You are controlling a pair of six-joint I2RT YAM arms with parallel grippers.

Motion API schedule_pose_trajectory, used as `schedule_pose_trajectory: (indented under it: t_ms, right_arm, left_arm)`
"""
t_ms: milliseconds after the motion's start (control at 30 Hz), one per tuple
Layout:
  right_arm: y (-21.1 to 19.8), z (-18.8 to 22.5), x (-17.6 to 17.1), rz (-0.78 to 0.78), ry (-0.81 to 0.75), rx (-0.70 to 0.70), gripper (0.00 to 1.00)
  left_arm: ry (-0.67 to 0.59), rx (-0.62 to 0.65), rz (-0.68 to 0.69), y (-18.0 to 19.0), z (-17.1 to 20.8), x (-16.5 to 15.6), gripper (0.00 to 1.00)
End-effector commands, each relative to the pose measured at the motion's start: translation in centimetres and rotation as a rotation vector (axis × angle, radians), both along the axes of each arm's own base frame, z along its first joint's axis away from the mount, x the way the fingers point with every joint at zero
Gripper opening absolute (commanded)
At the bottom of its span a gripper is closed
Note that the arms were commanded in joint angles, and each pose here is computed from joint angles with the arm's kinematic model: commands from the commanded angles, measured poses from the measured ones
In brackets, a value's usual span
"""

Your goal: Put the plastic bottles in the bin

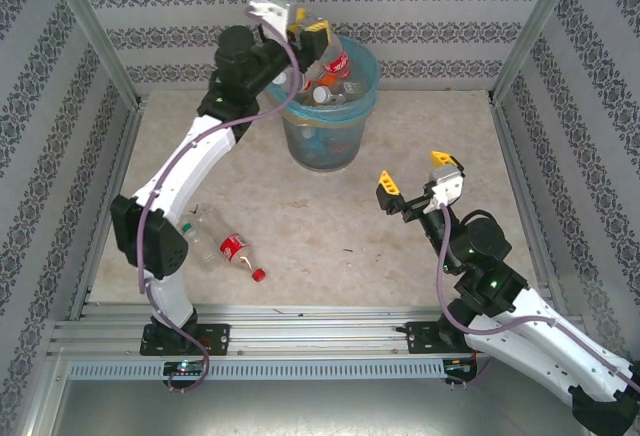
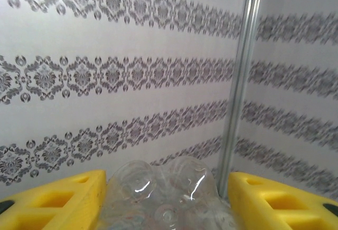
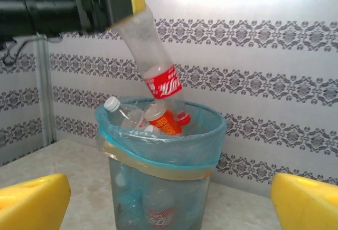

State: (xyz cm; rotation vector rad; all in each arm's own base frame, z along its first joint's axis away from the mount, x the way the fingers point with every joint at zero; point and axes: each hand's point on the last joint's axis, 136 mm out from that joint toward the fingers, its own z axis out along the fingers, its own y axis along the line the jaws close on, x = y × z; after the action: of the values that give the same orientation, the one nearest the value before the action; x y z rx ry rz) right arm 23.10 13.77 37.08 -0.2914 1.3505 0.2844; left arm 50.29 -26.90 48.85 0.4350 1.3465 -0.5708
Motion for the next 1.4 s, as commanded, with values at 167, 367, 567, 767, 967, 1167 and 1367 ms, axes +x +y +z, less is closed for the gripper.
schedule_pose_trajectory:
  t_ms: [167,367,567,767,967,1167,1367]
  right_arm:
    - [-0.9,-2.1,1.0,-0.067,0.089,0.022,0.95]
    - [-0.2,-3.0,1.6,-0.059,0.126,0.006,0.94]
    - [0.2,-3.4,1.8,-0.055,0.143,-0.006,0.94]
    - [0.2,-3.9,2.0,-0.062,0.153,-0.009,0.94]
    - [0.5,-4.3,2.3,-0.060,0.169,-0.014,0.94]
    - [0.7,-4.4,2.5,-0.060,0.176,-0.011,0.94]
    - [0.7,-4.2,2.7,-0.063,0.181,0.001,0.94]
  left_arm:
    - [0.073,0.283,0.044,-4.1,-6.7,4.3,0.22]
    - [0.203,0.369,0.009,-6.3,-12.5,5.7,0.22]
    - [0.369,0.429,-0.020,-6.7,-17.7,5.9,0.21]
    - [0.514,0.487,-0.095,-7.1,-22.7,4.4,0.21]
    - [0.591,0.534,-0.121,-6.8,-26.6,3.4,0.23]
    - [0.616,0.528,-0.152,-6.7,-27.5,2.2,0.35]
    - [0.527,0.442,-0.157,-6.9,-23.7,1.5,0.55]
